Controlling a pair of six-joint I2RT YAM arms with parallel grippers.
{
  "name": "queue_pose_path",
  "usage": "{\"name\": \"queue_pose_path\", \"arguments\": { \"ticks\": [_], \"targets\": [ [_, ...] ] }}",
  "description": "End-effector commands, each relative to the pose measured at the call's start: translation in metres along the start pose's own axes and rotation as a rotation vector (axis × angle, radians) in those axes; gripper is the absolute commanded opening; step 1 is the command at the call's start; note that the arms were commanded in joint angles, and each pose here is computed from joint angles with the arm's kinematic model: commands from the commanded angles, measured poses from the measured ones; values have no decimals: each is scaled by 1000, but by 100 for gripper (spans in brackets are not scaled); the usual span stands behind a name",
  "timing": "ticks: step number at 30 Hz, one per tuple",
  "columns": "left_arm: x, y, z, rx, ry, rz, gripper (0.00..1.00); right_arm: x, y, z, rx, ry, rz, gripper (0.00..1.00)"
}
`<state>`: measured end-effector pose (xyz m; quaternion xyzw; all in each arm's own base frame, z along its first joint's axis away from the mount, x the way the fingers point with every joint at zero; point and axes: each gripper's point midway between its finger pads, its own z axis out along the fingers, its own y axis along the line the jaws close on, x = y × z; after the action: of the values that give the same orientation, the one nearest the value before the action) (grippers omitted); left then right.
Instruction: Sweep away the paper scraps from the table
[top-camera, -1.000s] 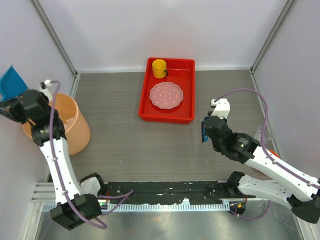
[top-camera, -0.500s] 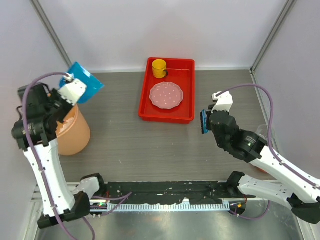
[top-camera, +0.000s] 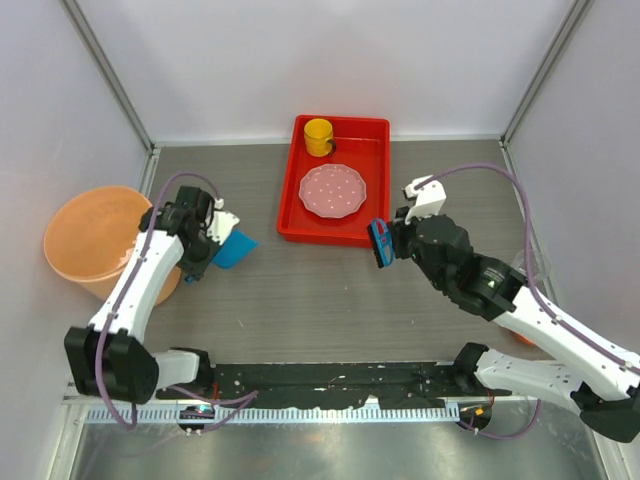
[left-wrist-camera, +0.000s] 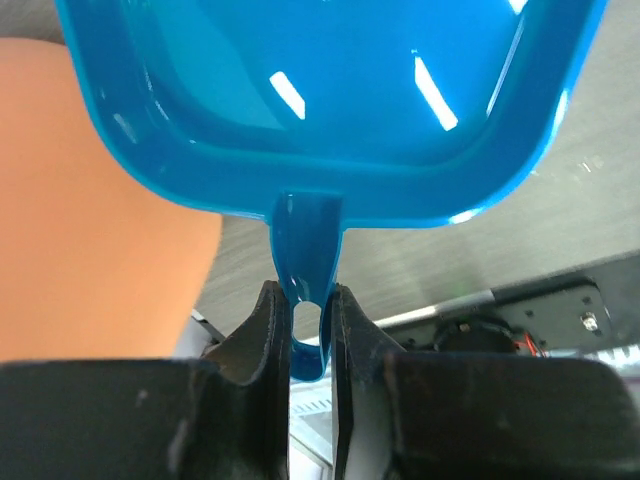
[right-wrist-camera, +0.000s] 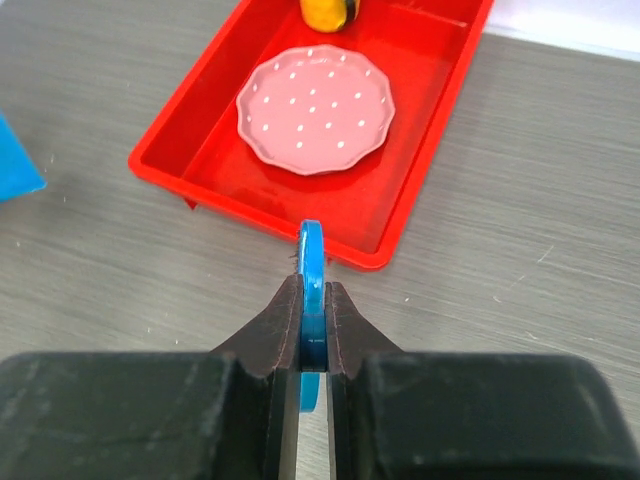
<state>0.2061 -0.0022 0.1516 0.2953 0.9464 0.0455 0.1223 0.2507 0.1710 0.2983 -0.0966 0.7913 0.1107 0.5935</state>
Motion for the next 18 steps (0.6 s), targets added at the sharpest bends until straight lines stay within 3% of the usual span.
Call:
{"name": "queue_pose_path", "arguments": {
  "ticks": [1, 6, 11, 18],
  "targets": [
    [-44, 35, 26, -191, -36, -98, 0, -7, 20, 9, -74, -4, -5, 1],
    [-83, 36, 74, -232, 24, -56, 0, -3, 14, 7, -55, -11, -5, 1],
    [-129, 39, 97, -233, -8, -54, 0, -4, 2, -2, -23, -30, -4, 1],
    [-162, -8, 108, -80, -75, 56, 0, -5, -15, -13, 26, -53, -13, 1]
  ]
}}
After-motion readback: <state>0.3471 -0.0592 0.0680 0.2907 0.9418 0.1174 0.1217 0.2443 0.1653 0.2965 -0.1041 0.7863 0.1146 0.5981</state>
